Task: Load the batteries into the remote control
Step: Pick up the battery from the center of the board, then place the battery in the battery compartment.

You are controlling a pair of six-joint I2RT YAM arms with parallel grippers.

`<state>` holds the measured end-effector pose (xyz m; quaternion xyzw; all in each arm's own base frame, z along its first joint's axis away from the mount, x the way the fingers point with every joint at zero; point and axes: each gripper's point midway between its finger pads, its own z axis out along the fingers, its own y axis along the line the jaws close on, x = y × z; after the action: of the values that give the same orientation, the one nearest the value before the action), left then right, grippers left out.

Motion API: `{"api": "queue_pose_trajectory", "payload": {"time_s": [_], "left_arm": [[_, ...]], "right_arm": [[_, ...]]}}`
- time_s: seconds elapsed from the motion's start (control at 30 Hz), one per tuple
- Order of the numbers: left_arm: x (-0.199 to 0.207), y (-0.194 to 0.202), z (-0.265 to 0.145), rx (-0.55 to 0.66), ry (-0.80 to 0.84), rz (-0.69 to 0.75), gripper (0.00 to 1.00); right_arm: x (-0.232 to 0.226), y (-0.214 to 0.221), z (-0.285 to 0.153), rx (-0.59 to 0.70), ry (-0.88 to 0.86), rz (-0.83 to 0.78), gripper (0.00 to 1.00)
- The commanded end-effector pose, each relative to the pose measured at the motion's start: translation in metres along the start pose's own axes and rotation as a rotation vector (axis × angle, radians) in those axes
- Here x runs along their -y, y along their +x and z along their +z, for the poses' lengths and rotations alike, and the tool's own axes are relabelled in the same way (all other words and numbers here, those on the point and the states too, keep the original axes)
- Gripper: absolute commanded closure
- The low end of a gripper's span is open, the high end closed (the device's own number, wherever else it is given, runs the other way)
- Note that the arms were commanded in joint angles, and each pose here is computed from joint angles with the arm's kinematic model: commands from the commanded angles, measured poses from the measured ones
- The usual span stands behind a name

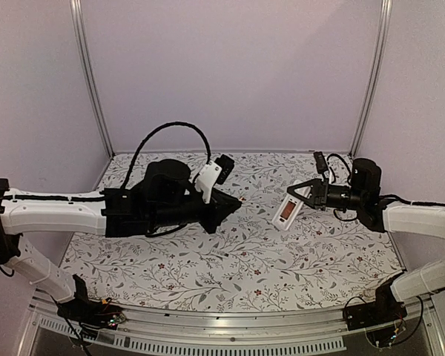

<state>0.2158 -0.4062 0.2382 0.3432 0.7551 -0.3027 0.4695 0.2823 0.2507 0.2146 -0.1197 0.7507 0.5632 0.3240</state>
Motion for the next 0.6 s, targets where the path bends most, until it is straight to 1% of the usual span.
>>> {"api": "queue_pose_trajectory", "payload": {"time_s": [0.0, 0.13, 0.27, 0.4, 0.57], "left_arm": [[0.024, -0.025, -0.006, 0.120, 0.081, 0.029, 1.00], [0.033, -0.030, -0.001, 0.129, 0.054, 0.060, 1.00], [0.042, -0.031, 0.010, 0.131, 0.047, 0.080, 1.00], [0.045, -0.026, 0.022, 0.120, 0.020, 0.104, 1.00], [0.038, -0.022, 0.030, 0.112, -0.034, 0.134, 1.00]], "right_arm": [[-0.030, -0.015, 0.019, 0.094, -0.142, -0.015, 1.00], [-0.043, -0.014, 0.041, 0.105, -0.211, 0.012, 1.00], [-0.045, -0.006, 0.061, 0.083, -0.222, 0.044, 1.00], [-0.052, -0.003, 0.070, 0.079, -0.239, 0.047, 1.00], [-0.062, -0.004, 0.076, 0.090, -0.281, 0.069, 1.00]]}}
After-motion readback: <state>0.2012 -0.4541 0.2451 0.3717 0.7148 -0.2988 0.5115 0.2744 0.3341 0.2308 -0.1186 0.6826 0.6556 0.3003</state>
